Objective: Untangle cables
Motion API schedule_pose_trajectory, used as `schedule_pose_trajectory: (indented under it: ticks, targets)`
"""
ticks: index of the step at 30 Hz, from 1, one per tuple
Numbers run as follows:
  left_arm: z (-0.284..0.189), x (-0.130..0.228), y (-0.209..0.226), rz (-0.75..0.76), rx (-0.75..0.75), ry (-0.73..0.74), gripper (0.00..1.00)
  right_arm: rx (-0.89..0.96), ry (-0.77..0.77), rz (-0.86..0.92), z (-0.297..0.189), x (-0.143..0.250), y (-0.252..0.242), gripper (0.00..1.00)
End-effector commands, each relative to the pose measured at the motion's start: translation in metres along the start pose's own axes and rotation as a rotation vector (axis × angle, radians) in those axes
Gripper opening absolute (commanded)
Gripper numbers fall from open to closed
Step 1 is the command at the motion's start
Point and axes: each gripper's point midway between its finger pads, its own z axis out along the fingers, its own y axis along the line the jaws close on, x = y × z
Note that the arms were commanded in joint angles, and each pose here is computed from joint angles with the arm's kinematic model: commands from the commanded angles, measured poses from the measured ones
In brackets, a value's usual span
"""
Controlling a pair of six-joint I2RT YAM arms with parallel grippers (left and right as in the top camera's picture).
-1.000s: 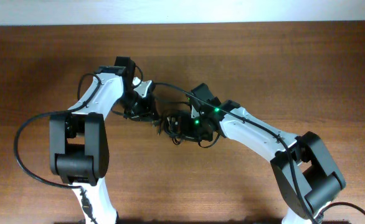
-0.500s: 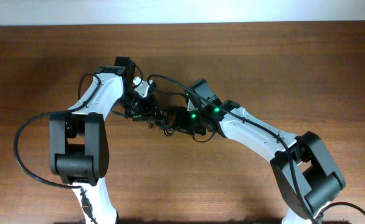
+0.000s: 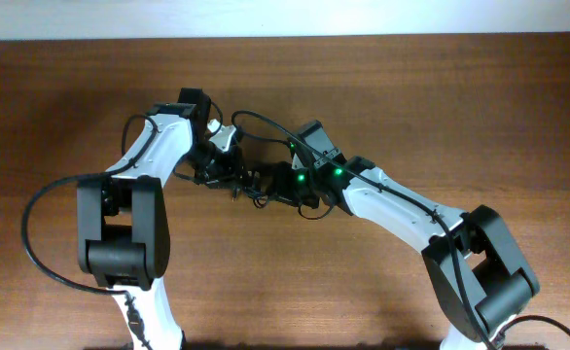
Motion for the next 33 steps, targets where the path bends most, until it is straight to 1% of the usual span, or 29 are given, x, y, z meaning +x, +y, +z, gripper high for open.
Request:
schedule_pose_trajectory:
  ticks: [1, 3, 4, 5, 9, 10, 11, 12, 14, 20, 24, 27, 29, 33]
  targets:
    - [0.003, 0.001, -0.003, 0.011, 0.019, 0.004, 0.26, -0.003, -0.007, -0.015, 0.004, -0.001, 0.004, 0.04]
    - [0.003, 0.0, -0.003, 0.012, 0.019, 0.003, 0.09, -0.003, -0.007, -0.015, 0.004, -0.001, 0.004, 0.04]
    - [0.003, 0.0, -0.003, 0.012, 0.019, 0.003, 0.02, -0.002, -0.007, -0.015, 0.004, -0.001, 0.004, 0.04]
    - [0.003, 0.0, -0.003, 0.013, 0.019, 0.001, 0.0, -0.002, -0.007, -0.015, 0.004, -0.001, 0.004, 0.04]
    - [0.003, 0.0, -0.003, 0.013, 0.019, 0.001, 0.0, 0.024, -0.004, -0.006, 0.004, 0.0, -0.002, 0.06]
    - [0.003, 0.0, -0.003, 0.013, 0.019, 0.001, 0.0, 0.032, 0.001, -0.006, 0.004, 0.002, -0.004, 0.21]
    - [0.003, 0.0, -0.003, 0.013, 0.019, 0.001, 0.0, 0.038, 0.006, -0.007, 0.004, 0.003, -0.005, 0.32]
    - [0.003, 0.0, -0.003, 0.013, 0.019, 0.001, 0.0, 0.044, 0.012, -0.005, 0.004, 0.004, -0.007, 0.41]
    - [0.003, 0.0, -0.003, 0.013, 0.019, 0.001, 0.0, 0.058, 0.023, 0.003, 0.004, 0.007, -0.01, 0.5]
    - [0.003, 0.0, -0.003, 0.013, 0.019, 0.001, 0.0, 0.11, 0.074, 0.022, 0.005, 0.024, -0.022, 0.52]
    - [0.003, 0.0, -0.003, 0.013, 0.019, 0.001, 0.0, 0.197, 0.028, -0.02, 0.012, 0.032, -0.032, 0.51]
    - [0.003, 0.0, -0.003, 0.013, 0.019, 0.001, 0.0, 0.276, -0.058, -0.059, 0.014, 0.026, -0.039, 0.52]
    - [0.003, 0.0, -0.003, 0.013, 0.019, 0.001, 0.0, 0.29, -0.077, -0.066, 0.014, 0.024, -0.039, 0.51]
    - [0.003, 0.0, -0.003, 0.013, 0.019, 0.001, 0.0, 0.261, -0.088, -0.088, 0.018, 0.025, -0.029, 0.51]
